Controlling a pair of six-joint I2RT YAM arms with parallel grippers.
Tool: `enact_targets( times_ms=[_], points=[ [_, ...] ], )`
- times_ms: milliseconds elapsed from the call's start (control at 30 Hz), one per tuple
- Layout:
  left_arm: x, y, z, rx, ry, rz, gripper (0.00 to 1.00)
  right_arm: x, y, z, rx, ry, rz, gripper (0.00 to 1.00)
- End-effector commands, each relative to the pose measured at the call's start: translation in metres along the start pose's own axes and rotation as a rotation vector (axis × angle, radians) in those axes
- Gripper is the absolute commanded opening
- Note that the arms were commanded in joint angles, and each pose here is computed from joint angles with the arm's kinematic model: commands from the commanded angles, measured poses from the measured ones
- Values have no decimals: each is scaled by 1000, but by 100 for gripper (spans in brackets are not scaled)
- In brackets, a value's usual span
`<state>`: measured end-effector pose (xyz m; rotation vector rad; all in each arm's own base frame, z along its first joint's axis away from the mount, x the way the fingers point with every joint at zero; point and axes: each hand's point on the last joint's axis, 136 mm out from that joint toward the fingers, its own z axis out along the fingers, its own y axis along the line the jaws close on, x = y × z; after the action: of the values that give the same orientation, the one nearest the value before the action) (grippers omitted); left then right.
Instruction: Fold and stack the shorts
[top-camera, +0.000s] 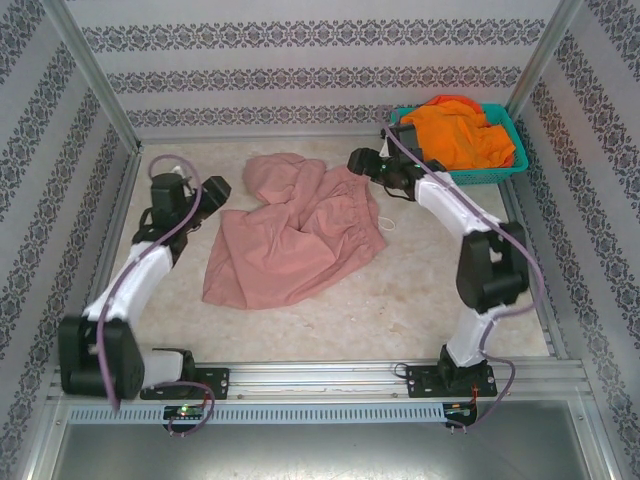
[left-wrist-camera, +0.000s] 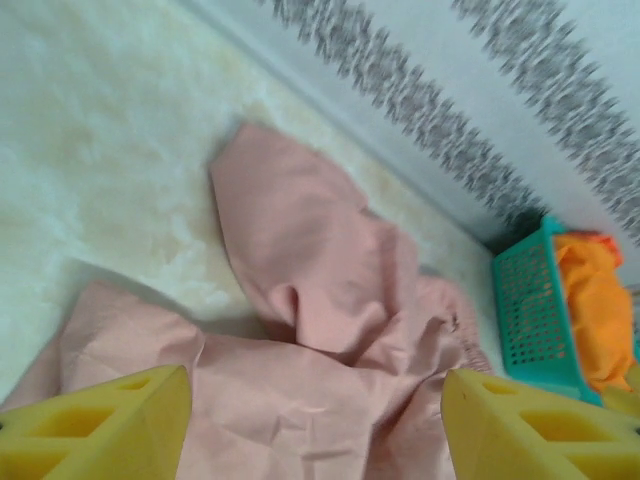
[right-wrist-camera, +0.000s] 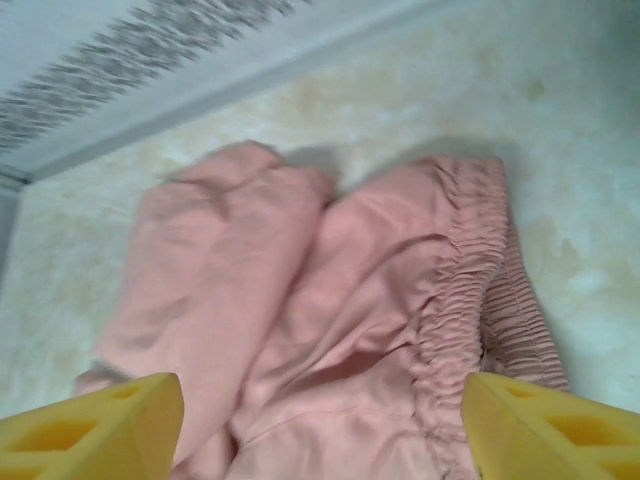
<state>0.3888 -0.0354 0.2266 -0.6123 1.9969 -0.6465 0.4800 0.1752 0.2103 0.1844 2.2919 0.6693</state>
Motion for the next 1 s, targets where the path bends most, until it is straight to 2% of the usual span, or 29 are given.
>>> enact_targets(
  times_ms=[0,167,333,500,633,967],
  points=[
    [64,69,-41,-271,159,-30,68,2,23,-57,-31,-74,-202,77],
    [115,104,-84,-347,197,-160,65,34,36,-108,-79,-103,-362,81],
    [143,134,-103,-453,226,-231,62,72,30,-129,-90,-81,-542,83],
    [164,156,-102,-564,295,-277,59,91,18,-133,-68,-58,-627,85],
    [170,160,-90,-576,333,-285,55,102,14,-129,-74,-33,-633,85],
    [179,167,-72,-609,397,-303,55,112,6,-120,-51,8,-643,85]
  ],
)
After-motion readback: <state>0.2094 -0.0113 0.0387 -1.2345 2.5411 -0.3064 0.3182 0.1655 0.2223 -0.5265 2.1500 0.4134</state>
